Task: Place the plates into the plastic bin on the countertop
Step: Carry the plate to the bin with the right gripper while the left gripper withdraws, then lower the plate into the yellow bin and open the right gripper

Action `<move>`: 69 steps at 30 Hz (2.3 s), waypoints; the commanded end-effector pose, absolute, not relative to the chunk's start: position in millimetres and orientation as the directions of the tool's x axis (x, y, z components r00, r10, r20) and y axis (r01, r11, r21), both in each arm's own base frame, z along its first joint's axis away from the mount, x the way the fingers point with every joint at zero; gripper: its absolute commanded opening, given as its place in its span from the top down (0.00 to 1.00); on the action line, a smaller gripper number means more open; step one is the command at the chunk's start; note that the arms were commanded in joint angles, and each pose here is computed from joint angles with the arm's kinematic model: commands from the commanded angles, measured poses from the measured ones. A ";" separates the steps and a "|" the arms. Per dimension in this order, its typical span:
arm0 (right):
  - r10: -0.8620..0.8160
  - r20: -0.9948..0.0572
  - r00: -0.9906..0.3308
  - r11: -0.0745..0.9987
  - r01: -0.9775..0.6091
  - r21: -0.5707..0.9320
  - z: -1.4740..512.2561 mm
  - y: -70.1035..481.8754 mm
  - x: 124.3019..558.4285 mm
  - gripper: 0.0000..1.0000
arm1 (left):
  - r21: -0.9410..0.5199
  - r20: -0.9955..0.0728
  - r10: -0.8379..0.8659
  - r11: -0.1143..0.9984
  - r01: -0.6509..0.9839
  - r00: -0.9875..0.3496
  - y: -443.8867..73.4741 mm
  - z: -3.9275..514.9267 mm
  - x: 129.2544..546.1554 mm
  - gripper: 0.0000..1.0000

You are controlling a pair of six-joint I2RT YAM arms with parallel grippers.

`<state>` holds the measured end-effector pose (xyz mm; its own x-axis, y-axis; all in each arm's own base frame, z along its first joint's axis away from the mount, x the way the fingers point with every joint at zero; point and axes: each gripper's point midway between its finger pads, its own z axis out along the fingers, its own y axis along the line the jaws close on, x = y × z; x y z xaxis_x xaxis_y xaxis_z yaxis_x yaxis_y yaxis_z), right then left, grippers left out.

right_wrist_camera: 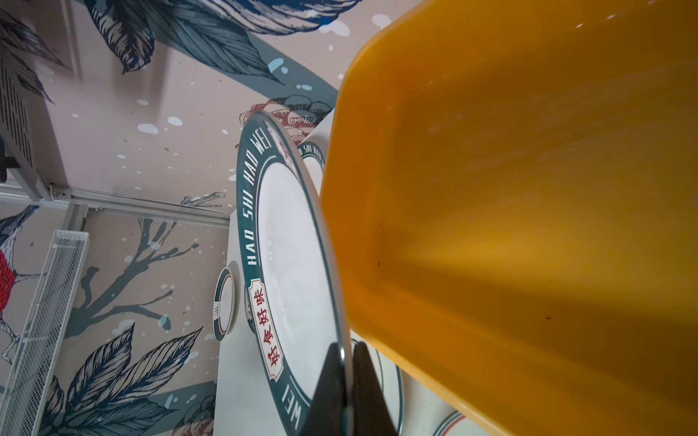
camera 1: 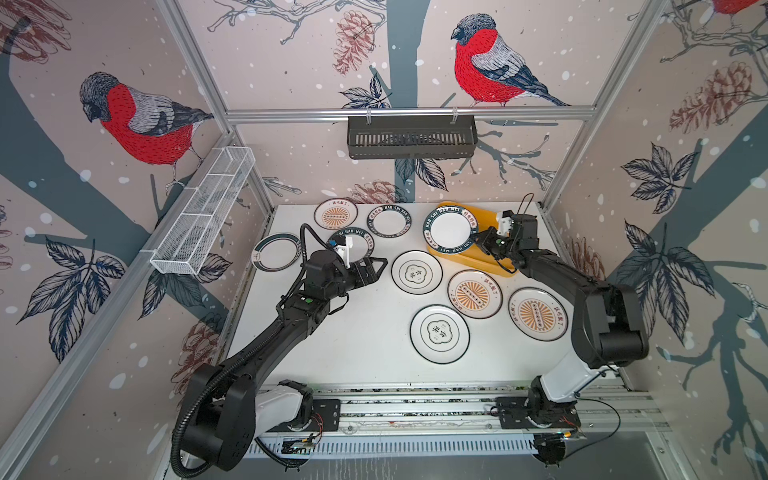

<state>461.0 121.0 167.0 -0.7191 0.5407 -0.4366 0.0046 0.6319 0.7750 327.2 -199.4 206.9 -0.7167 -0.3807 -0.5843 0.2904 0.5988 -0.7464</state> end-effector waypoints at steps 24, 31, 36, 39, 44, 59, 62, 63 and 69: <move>0.594 -0.428 -0.681 0.689 0.157 0.708 105.5 51.9 505.5 0.99 | -0.737 -0.630 -0.455 0.606 0.300 -0.629 -195.2 223.5 321.9 0.04; 0.580 -0.417 -0.699 0.704 0.174 0.688 91.9 49.7 512.5 0.99 | -0.735 -0.632 -0.453 0.607 0.301 -0.629 -196.1 219.6 320.6 0.04; 0.579 -0.404 -0.708 0.706 0.189 0.682 83.5 49.3 512.8 0.98 | -0.734 -0.635 -0.453 0.606 0.306 -0.625 -195.8 221.9 319.6 0.04; 0.585 -0.394 -0.709 0.708 0.209 0.675 75.9 47.3 513.5 0.98 | -0.733 -0.638 -0.453 0.606 0.310 -0.623 -195.6 223.1 319.0 0.04; 0.592 -0.378 -0.712 0.706 0.232 0.669 65.4 45.2 515.5 0.98 | -0.733 -0.637 -0.454 0.607 0.307 -0.623 -194.7 222.2 318.0 0.04; 0.604 -0.358 -0.712 0.737 0.328 0.591 43.6 28.1 519.2 0.90 | -0.730 -0.640 -0.457 0.614 0.301 -0.618 -191.3 220.8 314.5 0.04; 0.607 -0.356 -0.710 0.743 0.350 0.570 39.7 23.2 517.6 0.90 | -0.730 -0.638 -0.457 0.616 0.297 -0.620 -191.0 219.2 314.7 0.04; 0.608 -0.358 -0.708 0.745 0.354 0.565 39.9 21.6 517.9 0.90 | -0.729 -0.638 -0.457 0.617 0.296 -0.620 -190.7 218.7 314.8 0.04; 0.603 -0.368 -0.707 0.759 0.367 0.538 39.6 14.8 517.6 0.87 | -0.728 -0.633 -0.457 0.627 0.278 -0.625 -189.3 213.6 315.9 0.04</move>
<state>526.5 30.5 54.2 -0.7042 0.6107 -0.3620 0.3067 0.7216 0.6207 312.3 -190.4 208.7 -0.6473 -0.4503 -0.6150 0.2650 0.6236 -0.7355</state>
